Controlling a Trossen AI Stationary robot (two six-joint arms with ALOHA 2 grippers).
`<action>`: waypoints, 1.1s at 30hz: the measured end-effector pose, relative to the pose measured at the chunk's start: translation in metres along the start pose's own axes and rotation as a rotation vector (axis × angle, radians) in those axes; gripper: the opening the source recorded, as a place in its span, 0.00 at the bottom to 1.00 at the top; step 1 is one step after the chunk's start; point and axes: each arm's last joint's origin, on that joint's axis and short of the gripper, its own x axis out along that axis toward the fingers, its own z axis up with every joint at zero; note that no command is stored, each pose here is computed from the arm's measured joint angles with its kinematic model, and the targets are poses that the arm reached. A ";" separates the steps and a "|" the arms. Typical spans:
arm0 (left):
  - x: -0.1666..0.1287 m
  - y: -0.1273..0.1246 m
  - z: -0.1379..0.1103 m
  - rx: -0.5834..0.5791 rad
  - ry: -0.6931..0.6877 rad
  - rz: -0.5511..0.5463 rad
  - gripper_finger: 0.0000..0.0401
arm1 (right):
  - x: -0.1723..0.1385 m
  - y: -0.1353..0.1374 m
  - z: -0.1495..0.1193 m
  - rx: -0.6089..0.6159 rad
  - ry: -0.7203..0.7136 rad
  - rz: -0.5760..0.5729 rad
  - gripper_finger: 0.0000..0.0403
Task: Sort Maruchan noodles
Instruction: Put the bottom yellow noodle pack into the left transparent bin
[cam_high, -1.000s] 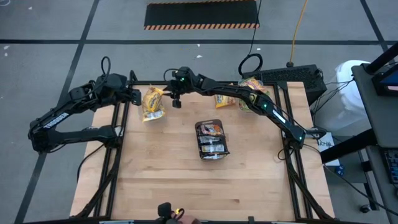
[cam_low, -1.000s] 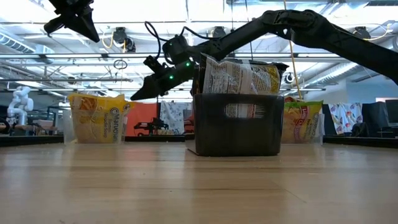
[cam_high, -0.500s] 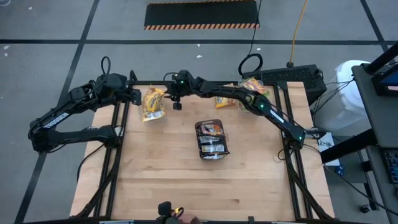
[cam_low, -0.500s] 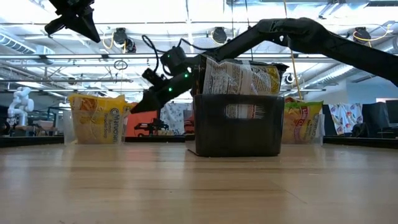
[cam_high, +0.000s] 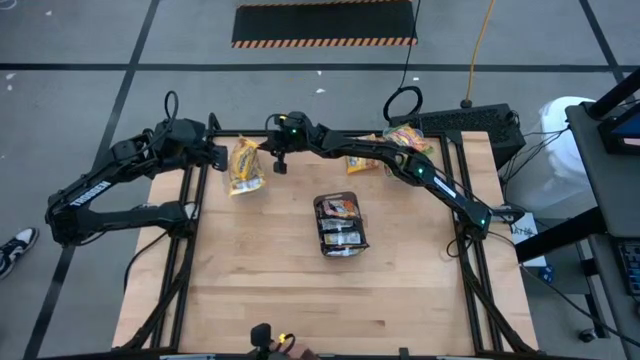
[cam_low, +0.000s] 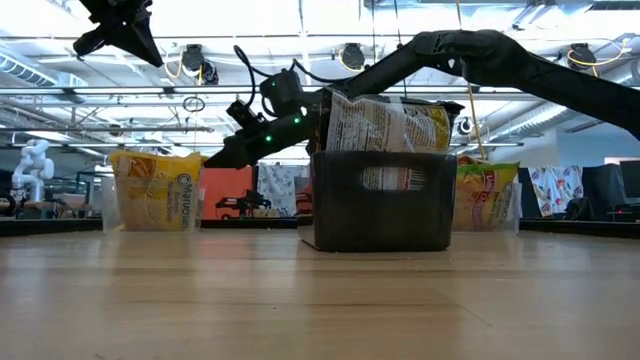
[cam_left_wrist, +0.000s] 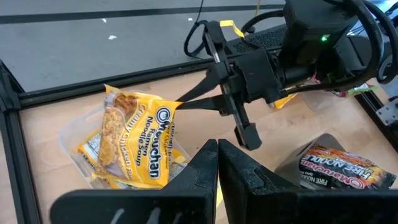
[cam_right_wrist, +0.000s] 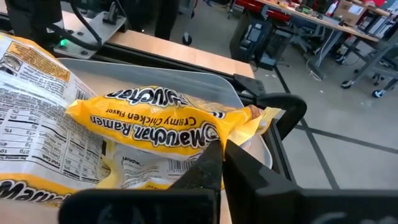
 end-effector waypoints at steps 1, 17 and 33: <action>0.000 0.000 0.000 0.000 0.000 0.000 0.04 | 0.000 0.000 0.000 0.000 0.000 0.000 0.00; 0.000 0.000 0.000 -0.010 0.000 -0.001 0.04 | -0.010 -0.001 0.025 -0.014 -0.036 -0.007 0.00; 0.000 0.000 0.000 -0.003 0.001 -0.001 0.04 | -0.016 0.029 0.053 -0.105 -0.070 0.183 0.00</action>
